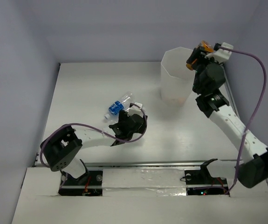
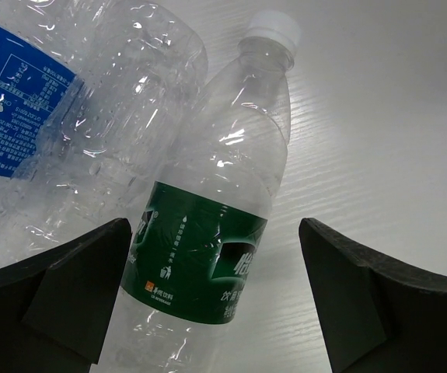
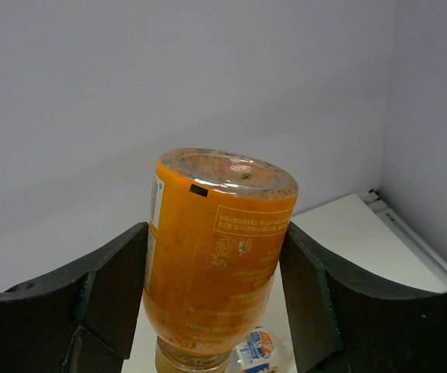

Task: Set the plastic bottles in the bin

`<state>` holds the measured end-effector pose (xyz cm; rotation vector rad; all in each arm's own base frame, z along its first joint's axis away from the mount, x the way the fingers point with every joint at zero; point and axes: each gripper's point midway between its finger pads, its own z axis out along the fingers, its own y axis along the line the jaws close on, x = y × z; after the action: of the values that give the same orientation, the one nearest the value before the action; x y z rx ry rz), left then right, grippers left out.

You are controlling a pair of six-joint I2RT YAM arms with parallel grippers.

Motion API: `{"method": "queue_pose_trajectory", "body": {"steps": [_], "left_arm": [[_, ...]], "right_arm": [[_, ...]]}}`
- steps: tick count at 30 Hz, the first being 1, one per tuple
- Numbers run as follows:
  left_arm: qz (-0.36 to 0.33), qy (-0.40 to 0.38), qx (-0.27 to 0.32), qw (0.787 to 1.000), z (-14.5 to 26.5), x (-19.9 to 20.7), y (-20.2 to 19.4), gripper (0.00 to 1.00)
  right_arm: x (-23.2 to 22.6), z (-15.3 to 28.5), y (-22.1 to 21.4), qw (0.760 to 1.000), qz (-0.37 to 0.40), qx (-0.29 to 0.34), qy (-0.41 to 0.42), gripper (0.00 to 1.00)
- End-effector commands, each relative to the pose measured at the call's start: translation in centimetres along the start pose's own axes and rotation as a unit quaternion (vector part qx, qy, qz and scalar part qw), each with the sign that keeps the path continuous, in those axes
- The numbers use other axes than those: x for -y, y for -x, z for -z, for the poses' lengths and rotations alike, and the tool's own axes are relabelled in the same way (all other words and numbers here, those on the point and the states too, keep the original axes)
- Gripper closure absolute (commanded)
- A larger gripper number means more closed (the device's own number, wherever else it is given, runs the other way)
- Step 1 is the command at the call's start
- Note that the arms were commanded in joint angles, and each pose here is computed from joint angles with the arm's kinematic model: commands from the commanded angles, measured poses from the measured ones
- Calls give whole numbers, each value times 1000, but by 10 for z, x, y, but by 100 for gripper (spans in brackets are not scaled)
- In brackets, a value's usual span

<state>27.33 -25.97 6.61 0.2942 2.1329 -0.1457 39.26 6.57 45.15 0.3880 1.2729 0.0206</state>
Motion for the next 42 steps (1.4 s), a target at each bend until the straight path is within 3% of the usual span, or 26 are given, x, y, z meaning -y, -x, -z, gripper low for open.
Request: {"method": "queue_pose_trajectory", "body": {"steps": [1, 5, 8, 9, 13, 18, 26, 33, 39, 42], "left_arm": [[9, 3, 29, 1000, -2, 7, 22, 12], [0, 13, 27, 1000, -4, 6, 18, 12], [-5, 23, 24, 999, -7, 4, 15, 12], [-8, 25, 22, 999, -9, 4, 13, 12], [-13, 33, 21, 999, -12, 3, 12, 12], [-20, 28, 20, 999, -12, 11, 9, 19], [-10, 3, 27, 1000, -2, 26, 16, 55], [46, -74, 59, 994, 26, 50, 50, 57], [112, -166, 142, 969, 83, 61, 121, 56], [141, -201, 210, 946, 123, 56, 173, 56]], "right_arm": [[-9, -24, 7, 1000, 24, 9, 7, 52], [-15, -41, -14, 999, 45, -9, 5, 49], [-14, -46, -23, 999, 42, -20, -2, 33], [-14, -46, -25, 999, 41, -23, -2, 18], [-17, -36, -30, 999, 20, -32, 20, 7], [-13, -12, -25, 998, -23, -34, 49, 7], [-1, 27, -16, 993, -73, -37, 80, 8], [19, 66, -14, 988, -112, -39, 96, 8], [37, 97, -12, 985, -133, -42, 103, 8], [45, 113, -12, 983, -141, -43, 112, 8]]}}
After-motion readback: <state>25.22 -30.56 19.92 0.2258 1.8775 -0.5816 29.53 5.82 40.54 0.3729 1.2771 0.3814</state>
